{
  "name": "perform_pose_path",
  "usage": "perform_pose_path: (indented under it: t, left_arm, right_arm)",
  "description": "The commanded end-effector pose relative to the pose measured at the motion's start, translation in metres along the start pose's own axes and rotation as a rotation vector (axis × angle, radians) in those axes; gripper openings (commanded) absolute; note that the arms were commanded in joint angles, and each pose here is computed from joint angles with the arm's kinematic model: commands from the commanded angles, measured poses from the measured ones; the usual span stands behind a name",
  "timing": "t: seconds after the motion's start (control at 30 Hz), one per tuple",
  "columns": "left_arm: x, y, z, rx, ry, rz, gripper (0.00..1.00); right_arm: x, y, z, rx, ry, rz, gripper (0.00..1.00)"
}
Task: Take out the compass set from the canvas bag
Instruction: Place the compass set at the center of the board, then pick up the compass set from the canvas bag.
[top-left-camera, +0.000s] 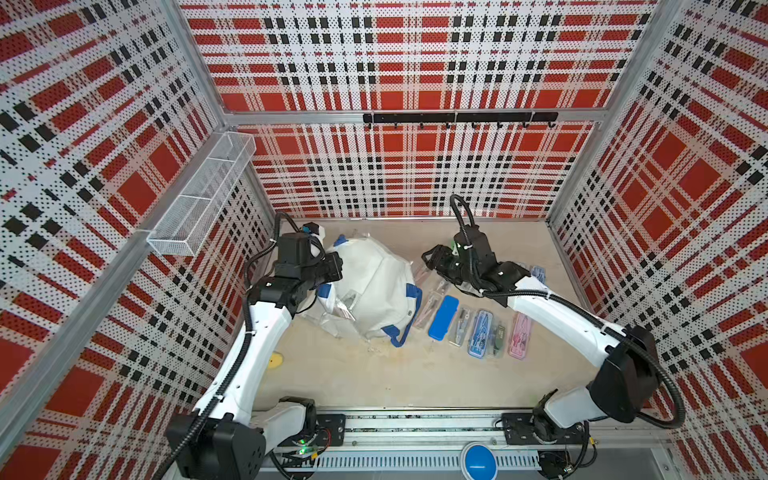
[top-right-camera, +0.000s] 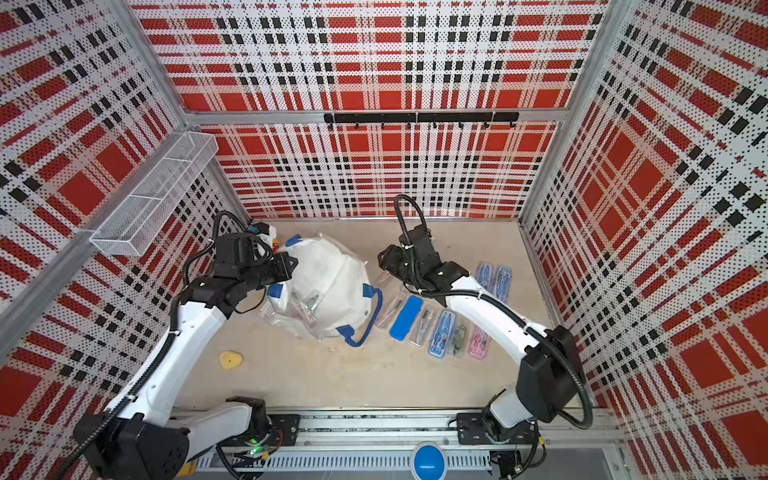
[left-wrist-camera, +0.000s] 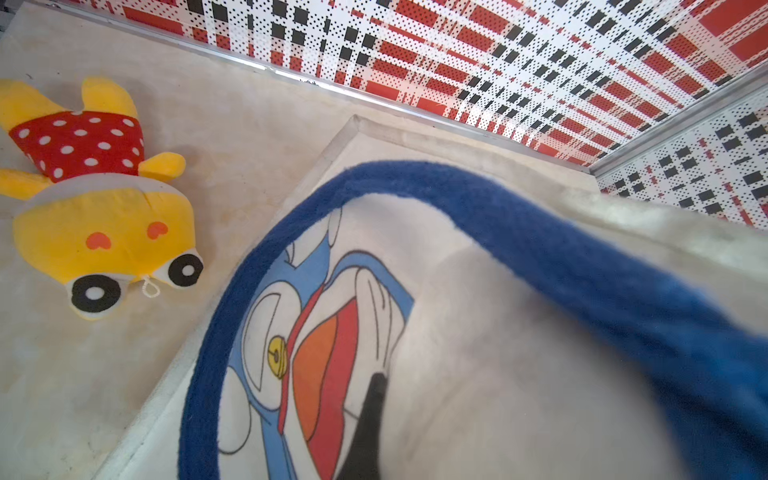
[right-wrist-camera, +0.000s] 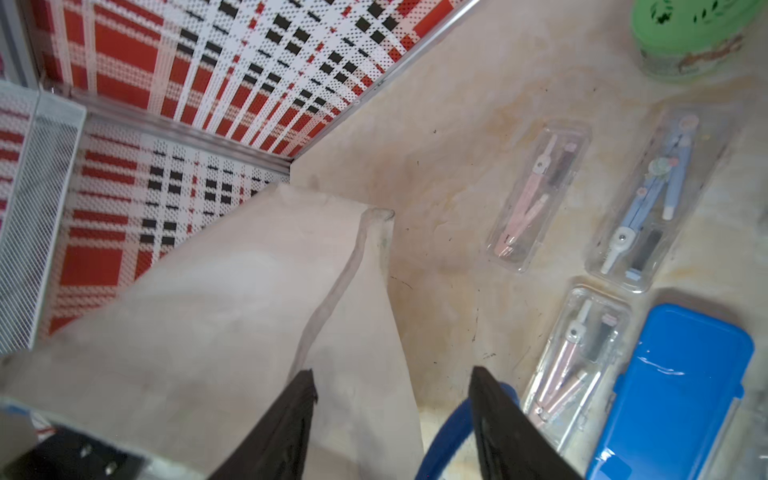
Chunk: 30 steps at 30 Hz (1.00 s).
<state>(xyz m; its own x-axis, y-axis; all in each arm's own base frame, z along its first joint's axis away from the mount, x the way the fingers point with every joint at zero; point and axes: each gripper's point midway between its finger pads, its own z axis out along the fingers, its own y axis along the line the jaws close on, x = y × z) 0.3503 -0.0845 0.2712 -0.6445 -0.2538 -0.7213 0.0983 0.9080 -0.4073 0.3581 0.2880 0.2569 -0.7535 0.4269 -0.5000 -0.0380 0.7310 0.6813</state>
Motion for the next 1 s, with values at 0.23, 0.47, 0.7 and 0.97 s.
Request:
perform_pose_path:
  t: [0.23, 0.47, 0.7, 0.97]
  left_arm:
    - [-0.024, -0.023, -0.007, 0.075, -0.097, 0.032, 0.00]
    - [-0.023, -0.029, -0.009, 0.082, -0.100, 0.044, 0.00]
    - [-0.020, -0.038, -0.006, 0.094, -0.088, 0.074, 0.00]
    - [-0.024, -0.055, -0.003, 0.135, -0.083, 0.122, 0.00]
  right_arm:
    - [0.015, 0.056, -0.025, -0.012, 0.004, -0.297, 0.60]
    - [0.049, 0.104, -0.020, -0.116, 0.098, -0.458, 0.57]
    - [0.085, 0.123, -0.015, -0.179, 0.182, -0.583, 0.50]
    - [0.124, 0.099, 0.014, -0.152, 0.319, -0.592, 0.36]
